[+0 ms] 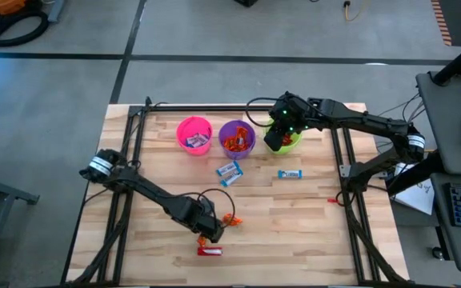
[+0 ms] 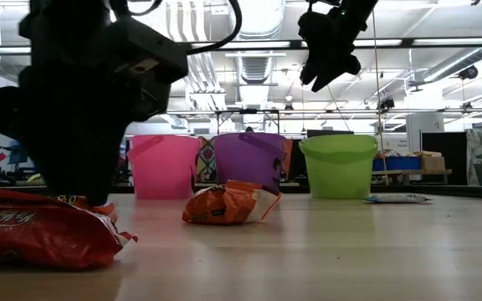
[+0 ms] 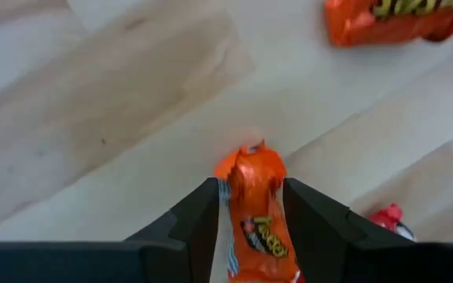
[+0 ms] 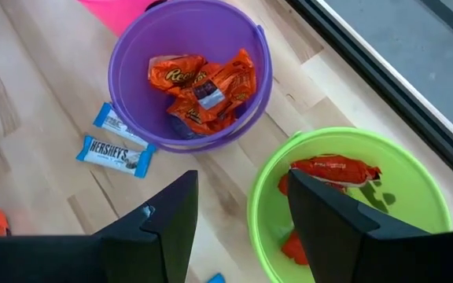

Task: Organize candy in baskets
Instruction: Put the orange chocolate into the violet bucket

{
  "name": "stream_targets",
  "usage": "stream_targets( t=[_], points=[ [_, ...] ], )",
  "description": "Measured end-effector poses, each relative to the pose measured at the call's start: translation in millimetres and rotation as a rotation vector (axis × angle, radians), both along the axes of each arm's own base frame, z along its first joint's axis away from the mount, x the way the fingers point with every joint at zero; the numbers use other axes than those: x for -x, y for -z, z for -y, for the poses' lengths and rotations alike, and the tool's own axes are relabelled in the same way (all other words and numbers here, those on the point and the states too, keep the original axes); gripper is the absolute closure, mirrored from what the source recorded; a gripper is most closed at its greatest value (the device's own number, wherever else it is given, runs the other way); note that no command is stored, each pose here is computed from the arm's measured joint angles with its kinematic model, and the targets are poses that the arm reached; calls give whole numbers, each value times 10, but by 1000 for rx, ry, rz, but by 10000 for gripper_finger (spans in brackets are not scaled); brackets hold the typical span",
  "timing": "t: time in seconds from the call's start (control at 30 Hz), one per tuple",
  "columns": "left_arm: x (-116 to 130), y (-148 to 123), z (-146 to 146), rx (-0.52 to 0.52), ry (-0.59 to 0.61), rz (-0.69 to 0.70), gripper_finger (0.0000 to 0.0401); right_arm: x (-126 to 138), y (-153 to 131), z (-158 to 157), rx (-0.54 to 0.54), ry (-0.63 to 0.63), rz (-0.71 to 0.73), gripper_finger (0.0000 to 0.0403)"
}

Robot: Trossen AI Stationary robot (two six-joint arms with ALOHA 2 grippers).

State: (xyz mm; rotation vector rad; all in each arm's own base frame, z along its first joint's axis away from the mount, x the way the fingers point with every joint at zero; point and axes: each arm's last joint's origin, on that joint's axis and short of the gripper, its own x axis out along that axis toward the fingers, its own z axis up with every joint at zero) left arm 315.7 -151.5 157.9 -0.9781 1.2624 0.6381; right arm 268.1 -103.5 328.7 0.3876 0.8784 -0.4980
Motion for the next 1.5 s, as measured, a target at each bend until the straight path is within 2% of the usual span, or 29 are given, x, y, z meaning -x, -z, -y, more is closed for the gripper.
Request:
stream_targets(
  t=[0.27,0.37,0.57,0.67,0.8,0.9,1.0,1.1,1.2,1.33,1.5],
  points=[
    [-33,100,20,-17,7,-3,282,-3,-2,1,8,-10,0,216],
    [-51,114,27,-15,8,9,307,-3,-2,1,8,-9,1,216],
    [-42,86,24,-19,9,14,382,-2,-2,1,7,-8,1,216],
    [-24,17,19,-23,31,24,393,-4,-2,-1,5,-21,1,216],
    [31,-245,-12,-57,112,30,390,-23,-15,-14,-28,-72,36,216],
    [118,-511,-71,-124,170,45,389,-53,-37,-23,-62,-115,86,216],
    [222,-831,-172,-210,206,119,389,-98,-74,-35,-90,-165,157,216],
    [352,-1172,-295,-309,210,260,389,-151,-124,-59,-114,-226,239,216],
    [495,-1546,-416,-413,209,457,389,-214,-186,-102,-128,-308,329,216],
    [671,-1968,-560,-571,162,689,389,-314,-281,-213,-88,-398,439,216],
    [807,-2275,-691,-722,134,837,389,-425,-412,-394,-18,-507,577,216]
  ],
)
